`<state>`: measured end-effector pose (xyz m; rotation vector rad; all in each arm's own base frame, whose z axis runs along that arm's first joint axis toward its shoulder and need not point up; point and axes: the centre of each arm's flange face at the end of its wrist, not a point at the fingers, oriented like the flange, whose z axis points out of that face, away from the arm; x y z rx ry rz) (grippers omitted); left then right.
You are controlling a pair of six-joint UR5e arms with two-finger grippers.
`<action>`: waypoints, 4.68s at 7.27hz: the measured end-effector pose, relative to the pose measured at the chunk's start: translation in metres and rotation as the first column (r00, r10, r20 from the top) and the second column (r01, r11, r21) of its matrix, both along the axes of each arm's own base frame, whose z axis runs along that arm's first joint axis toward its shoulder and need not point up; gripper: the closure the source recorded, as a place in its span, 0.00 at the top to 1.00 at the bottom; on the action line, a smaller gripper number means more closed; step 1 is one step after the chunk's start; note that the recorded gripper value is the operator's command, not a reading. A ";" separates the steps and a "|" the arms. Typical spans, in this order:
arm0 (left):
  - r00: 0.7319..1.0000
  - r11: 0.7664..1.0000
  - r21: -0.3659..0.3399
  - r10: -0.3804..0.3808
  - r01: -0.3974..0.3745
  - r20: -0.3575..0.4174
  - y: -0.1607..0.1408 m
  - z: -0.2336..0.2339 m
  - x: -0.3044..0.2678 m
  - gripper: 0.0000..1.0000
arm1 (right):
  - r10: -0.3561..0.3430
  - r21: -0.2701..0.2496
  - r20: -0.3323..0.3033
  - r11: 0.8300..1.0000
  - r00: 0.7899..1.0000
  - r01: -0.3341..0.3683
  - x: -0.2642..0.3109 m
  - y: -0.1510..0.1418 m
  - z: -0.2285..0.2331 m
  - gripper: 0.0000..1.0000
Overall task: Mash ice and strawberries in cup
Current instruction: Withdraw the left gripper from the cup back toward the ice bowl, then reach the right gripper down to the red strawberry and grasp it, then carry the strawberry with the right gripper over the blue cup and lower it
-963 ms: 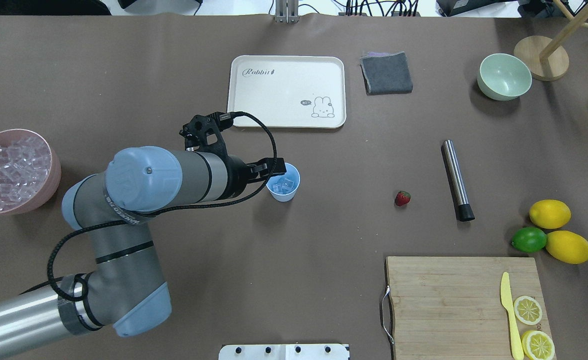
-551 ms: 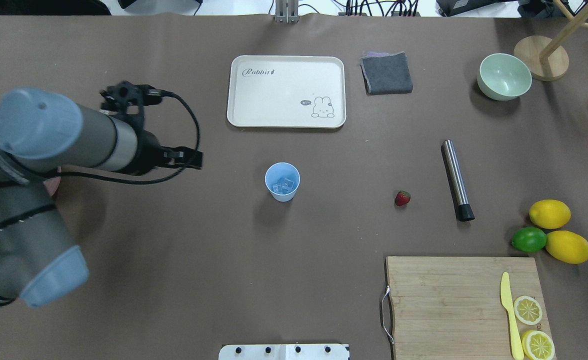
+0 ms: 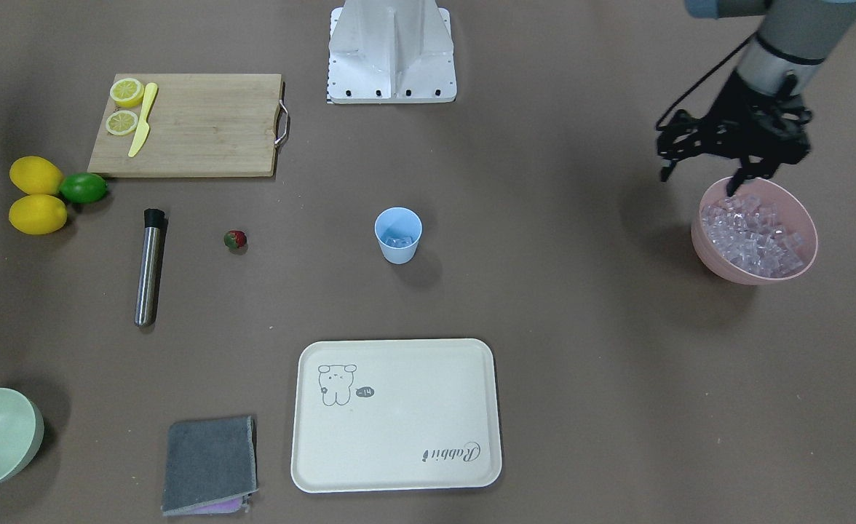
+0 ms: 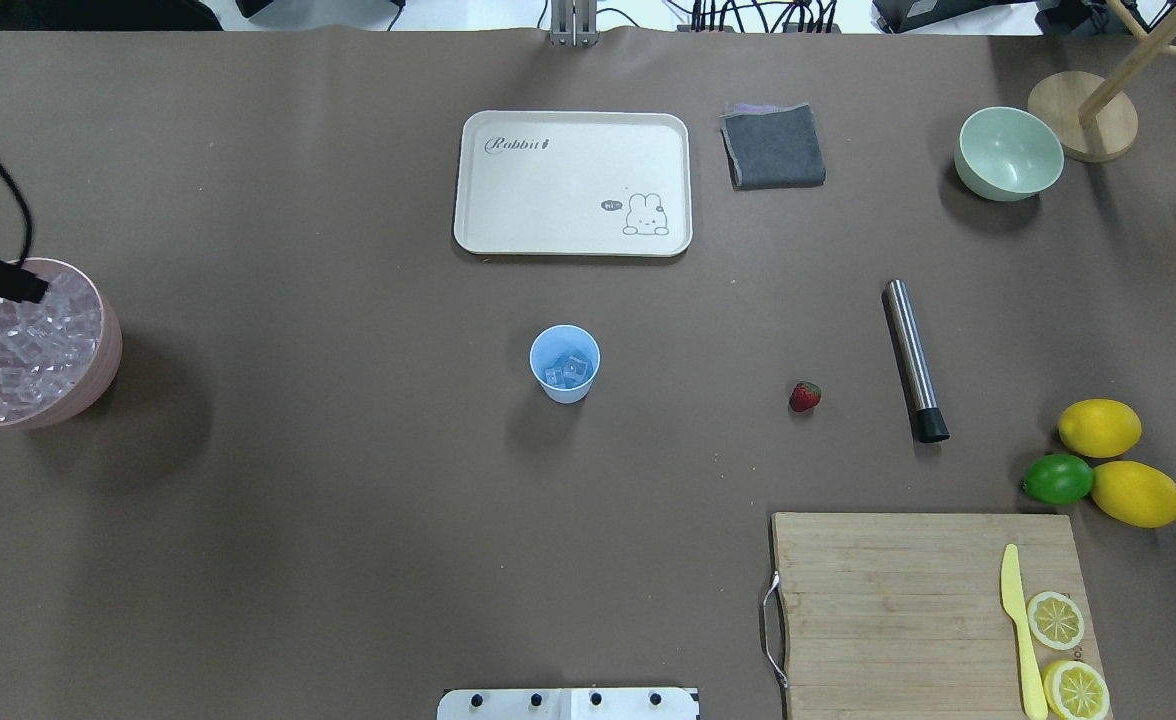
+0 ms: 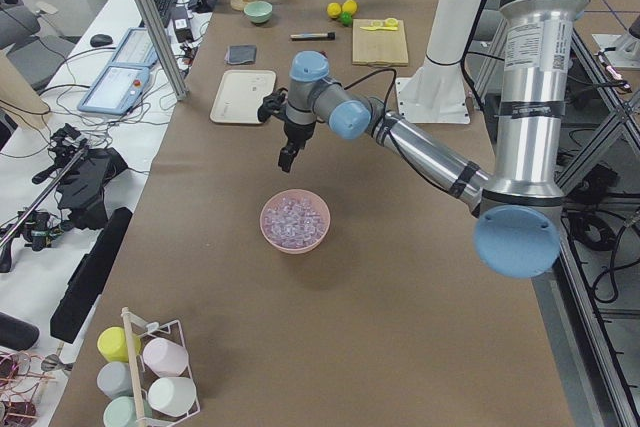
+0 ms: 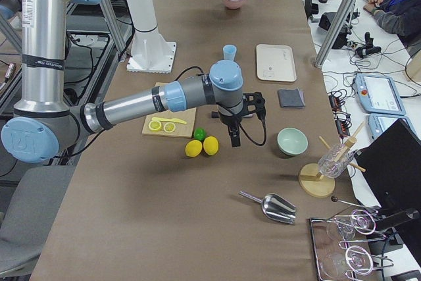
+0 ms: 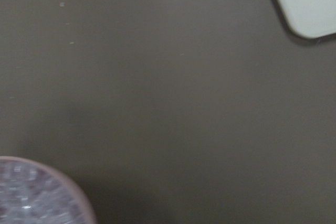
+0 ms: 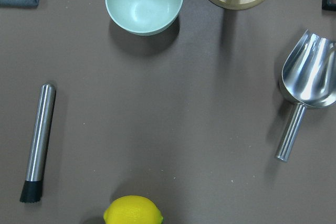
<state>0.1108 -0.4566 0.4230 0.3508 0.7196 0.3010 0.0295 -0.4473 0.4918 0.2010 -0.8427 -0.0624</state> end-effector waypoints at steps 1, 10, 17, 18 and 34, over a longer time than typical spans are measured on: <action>0.999 0.999 0.027 0.018 -0.019 0.047 -0.002 0.039 -0.055 1.00 | 0.012 -0.019 0.010 1.000 1.000 -0.012 -0.015 -0.002 -0.015 1.00; 0.996 0.995 -0.075 0.061 -0.066 -0.060 0.071 0.239 -0.206 1.00 | 0.073 -0.139 -0.005 0.988 0.997 -0.073 -0.371 -0.005 -0.182 1.00; 0.996 0.996 -0.061 0.063 -0.067 -0.056 0.073 0.237 -0.207 1.00 | 0.044 -0.113 -0.051 0.992 0.998 -0.049 -0.460 0.023 -0.109 0.99; 0.996 0.996 -0.063 0.064 -0.068 -0.056 0.075 0.239 -0.207 1.00 | 0.038 -0.117 -0.060 0.992 0.997 -0.045 -0.464 0.024 -0.104 0.98; 0.996 0.996 -0.063 0.066 -0.069 -0.056 0.081 0.240 -0.207 0.99 | 0.098 0.143 0.196 0.981 0.976 -0.128 -0.517 0.035 -0.312 0.00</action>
